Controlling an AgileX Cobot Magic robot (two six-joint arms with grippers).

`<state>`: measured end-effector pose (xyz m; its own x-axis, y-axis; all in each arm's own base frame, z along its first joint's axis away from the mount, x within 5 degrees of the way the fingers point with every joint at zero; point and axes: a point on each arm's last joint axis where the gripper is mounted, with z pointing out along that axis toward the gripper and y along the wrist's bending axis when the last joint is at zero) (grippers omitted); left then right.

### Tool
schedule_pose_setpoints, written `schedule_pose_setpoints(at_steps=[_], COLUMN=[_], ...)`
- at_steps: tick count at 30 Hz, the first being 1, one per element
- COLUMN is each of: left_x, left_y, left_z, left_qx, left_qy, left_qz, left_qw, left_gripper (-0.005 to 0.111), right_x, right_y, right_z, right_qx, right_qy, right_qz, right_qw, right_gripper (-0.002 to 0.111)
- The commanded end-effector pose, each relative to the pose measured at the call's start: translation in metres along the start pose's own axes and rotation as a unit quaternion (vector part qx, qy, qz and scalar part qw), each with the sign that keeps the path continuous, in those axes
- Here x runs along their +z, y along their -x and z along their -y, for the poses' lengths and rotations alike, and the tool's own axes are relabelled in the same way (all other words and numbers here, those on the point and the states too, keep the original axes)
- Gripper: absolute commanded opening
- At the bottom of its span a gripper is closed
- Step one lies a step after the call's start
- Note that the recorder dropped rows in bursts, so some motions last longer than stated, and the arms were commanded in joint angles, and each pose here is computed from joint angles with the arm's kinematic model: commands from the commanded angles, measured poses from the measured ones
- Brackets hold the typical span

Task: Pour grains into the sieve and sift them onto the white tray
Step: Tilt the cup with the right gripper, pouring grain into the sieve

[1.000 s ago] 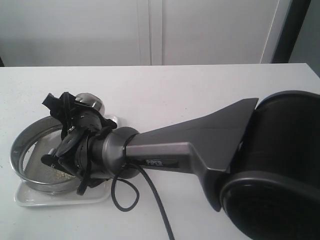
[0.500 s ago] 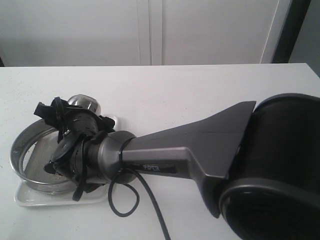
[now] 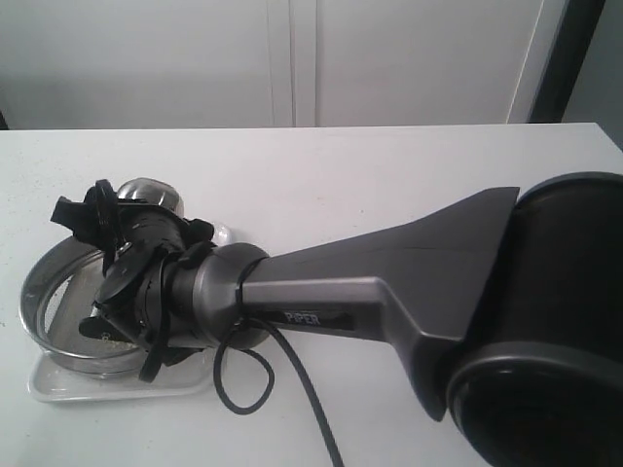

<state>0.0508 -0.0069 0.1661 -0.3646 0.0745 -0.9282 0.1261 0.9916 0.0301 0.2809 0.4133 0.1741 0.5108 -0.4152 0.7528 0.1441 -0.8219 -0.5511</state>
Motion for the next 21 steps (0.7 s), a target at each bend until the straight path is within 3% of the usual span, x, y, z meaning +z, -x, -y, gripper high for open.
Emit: schedule_pose_setpoints(at_steps=[1, 3, 6, 7, 9, 12, 17, 21], left_x=[0.000, 0.000, 0.000, 0.000, 0.000, 0.000, 0.000, 0.000], left_y=[-0.001, -0.001, -0.001, -0.001, -0.001, -0.001, -0.001, -0.001], left_z=[0.000, 0.000, 0.000, 0.000, 0.000, 0.000, 0.000, 0.000], left_qx=[-0.003, -0.003, -0.003, -0.003, -0.003, -0.003, -0.003, -0.003], left_qy=[0.001, 0.001, 0.001, 0.001, 0.001, 0.001, 0.001, 0.001], left_qz=[-0.001, -0.001, -0.001, -0.001, -0.001, -0.001, -0.001, -0.001], left_qw=[1.000, 1.000, 1.000, 1.000, 1.000, 1.000, 1.000, 1.000], left_gripper=[0.000, 0.000, 0.000, 0.000, 0.000, 0.000, 0.000, 0.000], right_x=[-0.009, -0.009, -0.008, -0.013, -0.010, -0.007, -0.009, -0.017], right_y=[-0.010, -0.010, -0.015, -0.016, -0.013, -0.018, -0.025, -0.030], right_z=[0.013, 0.016, 0.010, 0.014, 0.018, 0.011, 0.013, 0.016], right_qx=[-0.006, 0.088, 0.024, 0.032, 0.129, 0.088, 0.219, 0.354], right_qy=[-0.017, -0.032, -0.013, -0.010, -0.038, -0.028, -0.030, -0.014], right_qz=[-0.015, 0.011, -0.021, -0.040, 0.021, 0.008, 0.019, 0.111], right_qw=[1.000, 0.996, 0.999, 0.999, 0.991, 0.996, 0.975, 0.929], right_gripper=[0.000, 0.000, 0.000, 0.000, 0.000, 0.000, 0.000, 0.000])
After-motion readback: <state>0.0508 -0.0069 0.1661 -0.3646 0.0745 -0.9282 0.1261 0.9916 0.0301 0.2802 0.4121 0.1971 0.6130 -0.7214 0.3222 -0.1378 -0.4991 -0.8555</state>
